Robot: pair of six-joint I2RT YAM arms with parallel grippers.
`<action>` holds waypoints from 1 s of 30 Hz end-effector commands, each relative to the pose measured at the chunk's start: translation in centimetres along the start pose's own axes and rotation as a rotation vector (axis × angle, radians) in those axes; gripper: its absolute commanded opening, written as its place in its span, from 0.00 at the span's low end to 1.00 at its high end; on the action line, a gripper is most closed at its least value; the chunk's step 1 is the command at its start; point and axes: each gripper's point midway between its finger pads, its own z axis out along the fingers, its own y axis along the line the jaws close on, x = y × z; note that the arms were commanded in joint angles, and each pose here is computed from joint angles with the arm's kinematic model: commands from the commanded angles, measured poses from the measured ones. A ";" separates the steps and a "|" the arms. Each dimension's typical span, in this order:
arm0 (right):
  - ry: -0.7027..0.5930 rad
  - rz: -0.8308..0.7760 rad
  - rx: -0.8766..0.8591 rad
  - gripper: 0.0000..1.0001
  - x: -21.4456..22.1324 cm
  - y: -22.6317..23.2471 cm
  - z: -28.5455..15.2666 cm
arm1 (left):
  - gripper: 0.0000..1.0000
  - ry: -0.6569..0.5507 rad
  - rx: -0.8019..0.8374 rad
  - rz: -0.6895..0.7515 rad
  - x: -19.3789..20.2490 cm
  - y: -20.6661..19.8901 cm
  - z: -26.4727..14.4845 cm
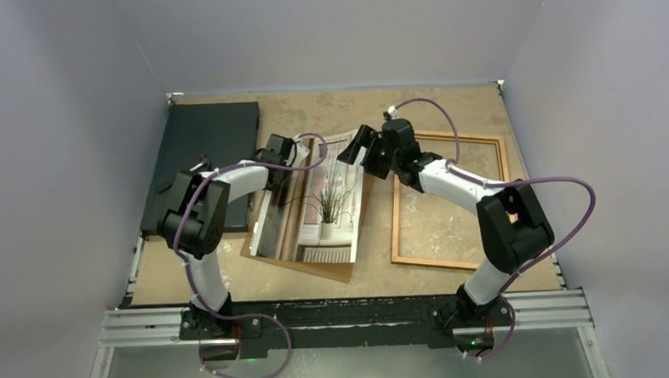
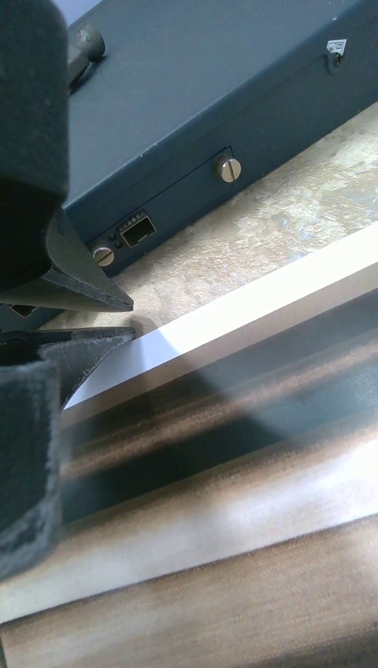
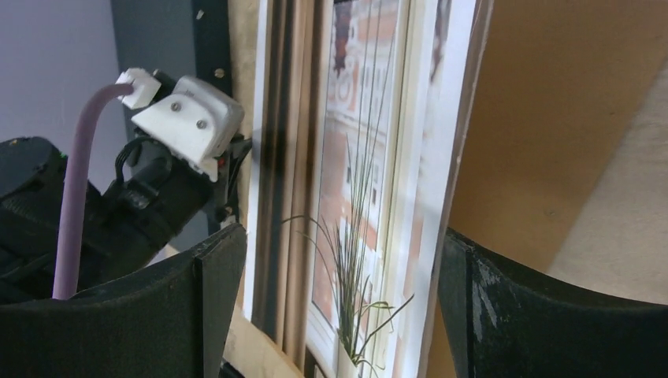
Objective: Put the photo into the frame
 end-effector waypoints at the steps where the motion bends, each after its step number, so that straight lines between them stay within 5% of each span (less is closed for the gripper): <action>1: 0.033 -0.021 -0.165 0.87 0.9 3.1 -0.5 | 0.12 0.080 0.248 -0.003 3.3 -6.8 0.8; 14: 0.078 -0.012 -0.339 0.89 2.6 4.4 -0.1 | 0.11 0.080 0.247 -0.007 3.4 -6.8 0.6; 30: 0.016 0.089 -0.437 0.67 -0.6 3.5 -2.8 | 0.10 0.036 0.274 -0.130 0.8 -3.2 -0.3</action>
